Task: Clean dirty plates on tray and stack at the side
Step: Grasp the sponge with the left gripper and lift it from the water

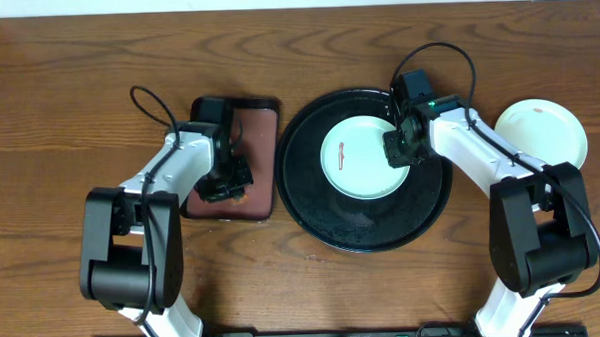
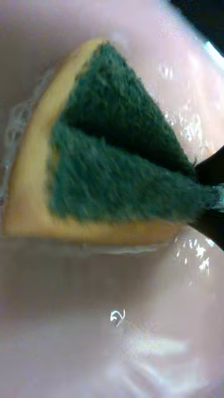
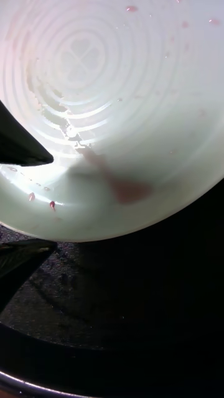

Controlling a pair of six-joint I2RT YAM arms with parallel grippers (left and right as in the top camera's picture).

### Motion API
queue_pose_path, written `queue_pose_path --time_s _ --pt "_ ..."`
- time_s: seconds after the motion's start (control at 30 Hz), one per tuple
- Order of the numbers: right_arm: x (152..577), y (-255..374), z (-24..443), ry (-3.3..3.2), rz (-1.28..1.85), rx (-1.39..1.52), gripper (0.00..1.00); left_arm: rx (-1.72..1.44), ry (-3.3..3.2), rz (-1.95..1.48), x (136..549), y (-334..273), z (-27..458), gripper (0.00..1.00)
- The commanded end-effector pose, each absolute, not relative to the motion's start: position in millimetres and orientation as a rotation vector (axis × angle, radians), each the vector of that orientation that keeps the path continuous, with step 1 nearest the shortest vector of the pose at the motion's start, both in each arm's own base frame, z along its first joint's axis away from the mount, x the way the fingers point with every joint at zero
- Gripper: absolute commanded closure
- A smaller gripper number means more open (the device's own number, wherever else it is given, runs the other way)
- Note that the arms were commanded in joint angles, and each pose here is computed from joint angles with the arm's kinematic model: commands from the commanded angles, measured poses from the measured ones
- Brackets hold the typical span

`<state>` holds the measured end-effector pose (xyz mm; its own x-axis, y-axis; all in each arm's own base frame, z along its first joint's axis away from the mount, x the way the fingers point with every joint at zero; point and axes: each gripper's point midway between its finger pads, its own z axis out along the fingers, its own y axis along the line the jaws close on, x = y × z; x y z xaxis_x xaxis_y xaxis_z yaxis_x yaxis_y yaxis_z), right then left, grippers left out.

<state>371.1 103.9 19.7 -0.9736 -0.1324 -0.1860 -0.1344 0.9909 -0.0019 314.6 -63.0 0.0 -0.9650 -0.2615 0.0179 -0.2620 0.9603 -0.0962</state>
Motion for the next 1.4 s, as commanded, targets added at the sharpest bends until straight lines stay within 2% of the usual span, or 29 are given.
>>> queue_pose_path --time_s 0.0,0.03,0.1,0.23,0.27,0.37,0.47,0.63,0.8,0.83,0.9,1.1,1.23,1.27,1.3,1.37 --pt "376 104 27 2.926 0.028 -0.201 0.63 0.282 -3.170 0.021 334 -49 13 0.60" --pt "376 104 27 2.926 0.028 -0.201 0.63 0.272 -3.167 0.020 335 -49 16 0.50" --pt "376 104 27 2.927 0.028 -0.201 0.63 0.267 -3.165 0.018 338 -49 25 0.41" --pt "376 104 27 2.926 0.028 -0.200 0.63 0.267 -3.196 0.030 350 -50 39 0.39" --pt "376 103 27 2.928 0.027 -0.199 0.62 0.267 -3.201 0.032 351 -50 39 0.40" --pt "376 99 27 2.938 0.041 -0.129 0.63 0.267 -3.205 0.034 351 -50 35 0.59" --pt "378 98 27 2.944 0.148 -0.080 0.63 0.265 -3.186 0.028 344 -50 26 0.68" --pt "387 89 32 2.922 0.361 0.023 0.61 0.259 -3.159 0.080 332 -55 5 0.71" --pt "386 92 39 2.896 0.552 -0.045 0.57 0.257 -3.129 0.094 321 -56 -8 0.72" --pt "386 92 39 2.896 0.553 -0.053 0.56 0.256 -3.131 0.095 321 -56 -9 0.76" --pt "385 93 39 2.897 0.551 -0.076 0.56 0.257 -3.139 0.097 322 -57 -10 0.92" --pt "384 87 34 2.919 0.426 -0.076 0.55 0.205 -3.167 0.104 333 -58 0 0.93" --pt "391 69 31 2.911 0.267 -0.048 0.54 0.202 -3.182 0.110 350 -61 32 0.93" --pt "393 69 31 2.901 0.270 -0.060 0.55 0.200 -3.191 0.122 356 -63 42 0.93" --pt "394 72 32 2.894 0.286 -0.077 0.63 0.196 -3.204 0.140 362 -66 54 0.93" --pt "395 77 33 2.886 0.321 -0.106 0.69 0.177 -3.234 0.206 375 -77 77 0.93"
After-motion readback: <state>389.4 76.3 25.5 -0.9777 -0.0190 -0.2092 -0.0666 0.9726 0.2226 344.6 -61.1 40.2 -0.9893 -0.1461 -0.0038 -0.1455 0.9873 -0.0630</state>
